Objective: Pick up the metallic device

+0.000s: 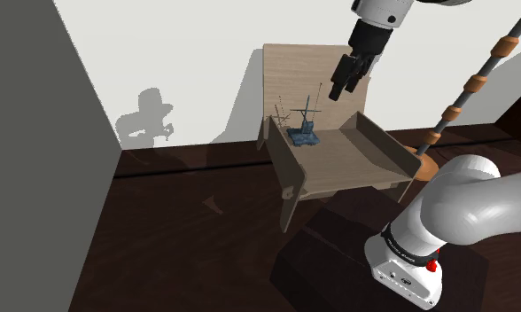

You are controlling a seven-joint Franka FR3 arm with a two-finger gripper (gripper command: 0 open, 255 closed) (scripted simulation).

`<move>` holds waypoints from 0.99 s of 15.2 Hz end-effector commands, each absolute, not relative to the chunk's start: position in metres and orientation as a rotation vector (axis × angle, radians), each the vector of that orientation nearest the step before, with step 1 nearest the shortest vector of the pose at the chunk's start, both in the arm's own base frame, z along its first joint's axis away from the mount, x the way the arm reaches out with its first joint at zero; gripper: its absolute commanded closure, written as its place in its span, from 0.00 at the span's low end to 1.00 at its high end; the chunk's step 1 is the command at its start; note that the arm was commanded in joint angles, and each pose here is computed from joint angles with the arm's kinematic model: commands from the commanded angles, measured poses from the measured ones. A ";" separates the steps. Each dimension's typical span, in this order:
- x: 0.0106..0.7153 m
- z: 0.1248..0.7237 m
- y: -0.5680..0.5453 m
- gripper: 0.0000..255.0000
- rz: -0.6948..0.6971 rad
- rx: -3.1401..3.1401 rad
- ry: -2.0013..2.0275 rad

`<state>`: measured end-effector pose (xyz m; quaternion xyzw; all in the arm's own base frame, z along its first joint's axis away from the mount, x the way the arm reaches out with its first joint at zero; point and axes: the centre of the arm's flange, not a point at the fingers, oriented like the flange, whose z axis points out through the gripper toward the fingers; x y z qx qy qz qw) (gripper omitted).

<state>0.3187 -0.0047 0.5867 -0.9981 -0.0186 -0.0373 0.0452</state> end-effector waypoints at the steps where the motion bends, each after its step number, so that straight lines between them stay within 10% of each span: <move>1: 0.319 0.587 -0.005 0.00 -0.114 -3.048 -0.057; 15: 0.418 0.492 -0.136 0.00 0.044 -3.031 -0.493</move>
